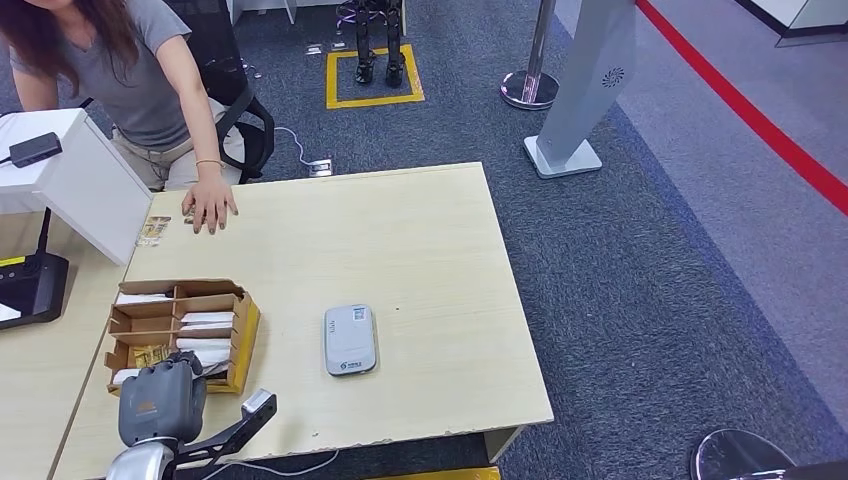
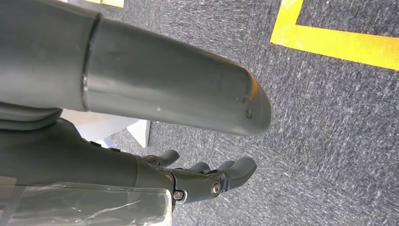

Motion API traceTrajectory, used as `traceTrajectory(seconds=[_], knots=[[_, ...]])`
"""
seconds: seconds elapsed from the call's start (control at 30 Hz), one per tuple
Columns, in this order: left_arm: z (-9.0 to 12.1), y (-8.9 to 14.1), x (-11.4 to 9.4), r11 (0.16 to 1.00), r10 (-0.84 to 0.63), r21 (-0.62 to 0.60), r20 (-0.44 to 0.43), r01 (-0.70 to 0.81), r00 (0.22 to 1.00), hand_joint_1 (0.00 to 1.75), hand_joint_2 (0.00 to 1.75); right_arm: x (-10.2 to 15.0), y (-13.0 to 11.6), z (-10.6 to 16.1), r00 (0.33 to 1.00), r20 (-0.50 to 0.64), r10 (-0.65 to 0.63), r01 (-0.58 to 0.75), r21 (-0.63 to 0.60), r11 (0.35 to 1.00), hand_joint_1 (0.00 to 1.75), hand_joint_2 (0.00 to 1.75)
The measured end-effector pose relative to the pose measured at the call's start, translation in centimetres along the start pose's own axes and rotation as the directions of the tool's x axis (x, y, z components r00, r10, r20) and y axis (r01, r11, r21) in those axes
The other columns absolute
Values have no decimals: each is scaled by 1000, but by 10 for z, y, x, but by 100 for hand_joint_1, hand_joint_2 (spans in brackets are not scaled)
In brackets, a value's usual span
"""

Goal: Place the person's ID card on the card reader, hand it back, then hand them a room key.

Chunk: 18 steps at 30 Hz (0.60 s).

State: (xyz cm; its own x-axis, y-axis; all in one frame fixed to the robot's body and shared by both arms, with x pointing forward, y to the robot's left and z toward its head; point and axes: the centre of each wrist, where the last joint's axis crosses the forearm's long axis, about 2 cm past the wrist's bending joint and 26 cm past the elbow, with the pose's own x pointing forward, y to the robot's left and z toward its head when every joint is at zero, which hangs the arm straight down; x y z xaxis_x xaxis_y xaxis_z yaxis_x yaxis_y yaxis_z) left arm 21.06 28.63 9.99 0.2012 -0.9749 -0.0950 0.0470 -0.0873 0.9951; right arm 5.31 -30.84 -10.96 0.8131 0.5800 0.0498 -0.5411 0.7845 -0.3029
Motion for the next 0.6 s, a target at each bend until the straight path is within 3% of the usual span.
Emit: traceTrajectory(seconds=[0.33, 0.6], knots=[[-1, 1, 1, 1000, -6, 8, -22, 6, 1000, 175, 175, 0, 0, 0, 1000, -2, 0, 0, 4, 1000, 0, 0], [-6, 10, 10, 991, -85, 91, -128, 97, 988, 175, 175, 0, 0, 0, 1000, -5, 0, 0, 10, 1000, 0, 0]])
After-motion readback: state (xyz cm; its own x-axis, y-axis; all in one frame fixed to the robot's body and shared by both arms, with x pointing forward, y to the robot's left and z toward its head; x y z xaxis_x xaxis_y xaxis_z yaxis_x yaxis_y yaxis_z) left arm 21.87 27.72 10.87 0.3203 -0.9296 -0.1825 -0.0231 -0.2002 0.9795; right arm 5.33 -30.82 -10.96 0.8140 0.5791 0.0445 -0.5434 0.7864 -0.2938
